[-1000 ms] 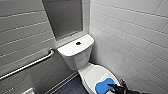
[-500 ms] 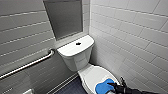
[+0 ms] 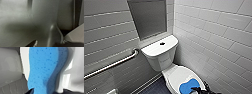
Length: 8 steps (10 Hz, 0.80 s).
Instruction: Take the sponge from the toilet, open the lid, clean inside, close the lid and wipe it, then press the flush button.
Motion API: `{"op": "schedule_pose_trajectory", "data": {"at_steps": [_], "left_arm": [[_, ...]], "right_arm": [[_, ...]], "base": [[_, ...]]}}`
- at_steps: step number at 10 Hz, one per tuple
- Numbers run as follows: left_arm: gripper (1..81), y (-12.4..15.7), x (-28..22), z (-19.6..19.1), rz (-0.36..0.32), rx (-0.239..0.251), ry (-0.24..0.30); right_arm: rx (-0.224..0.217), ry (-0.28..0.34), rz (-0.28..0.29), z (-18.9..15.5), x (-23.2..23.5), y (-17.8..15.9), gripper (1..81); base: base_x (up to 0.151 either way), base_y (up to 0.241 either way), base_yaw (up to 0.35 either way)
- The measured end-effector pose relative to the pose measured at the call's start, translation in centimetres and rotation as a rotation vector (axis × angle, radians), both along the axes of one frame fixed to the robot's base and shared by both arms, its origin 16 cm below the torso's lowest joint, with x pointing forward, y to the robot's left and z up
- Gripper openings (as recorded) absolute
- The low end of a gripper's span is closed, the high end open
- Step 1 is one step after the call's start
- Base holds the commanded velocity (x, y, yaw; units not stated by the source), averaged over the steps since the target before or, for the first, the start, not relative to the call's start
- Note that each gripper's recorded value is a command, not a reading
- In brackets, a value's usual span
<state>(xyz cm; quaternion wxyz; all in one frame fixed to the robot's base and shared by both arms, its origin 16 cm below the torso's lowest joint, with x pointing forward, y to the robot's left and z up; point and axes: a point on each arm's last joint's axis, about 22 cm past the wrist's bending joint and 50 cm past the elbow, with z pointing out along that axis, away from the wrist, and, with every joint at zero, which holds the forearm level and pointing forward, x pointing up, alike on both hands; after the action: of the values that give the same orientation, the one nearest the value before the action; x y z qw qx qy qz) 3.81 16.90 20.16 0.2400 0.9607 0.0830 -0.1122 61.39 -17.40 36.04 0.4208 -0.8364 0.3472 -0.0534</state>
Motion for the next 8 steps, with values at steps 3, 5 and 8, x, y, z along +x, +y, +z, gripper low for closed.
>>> {"op": "schedule_pose_trajectory", "data": {"at_steps": [3,5,8], "left_arm": [[81.1,0.1,0.0,0.0,0.0,0.001,-0.001],[81.1,0.1,0.5,-1.1,0.0,0.001,-0.011],[81.1,0.1,1.5,-3.1,0.0,0.001,-0.033]], "right_arm": [[-0.028,-0.015,-0.014,-1.1,1.8,0.0,81.1],[-0.045,-0.017,-0.009,-2.4,2.7,0.2,81.1],[-0.06,-0.043,-0.006,-3.1,4.4,-0.4,81.1]], "base": [[0.0,0.0,0.0],[0.0,0.0,0.0],[0.0,0.0,0.0]]}}
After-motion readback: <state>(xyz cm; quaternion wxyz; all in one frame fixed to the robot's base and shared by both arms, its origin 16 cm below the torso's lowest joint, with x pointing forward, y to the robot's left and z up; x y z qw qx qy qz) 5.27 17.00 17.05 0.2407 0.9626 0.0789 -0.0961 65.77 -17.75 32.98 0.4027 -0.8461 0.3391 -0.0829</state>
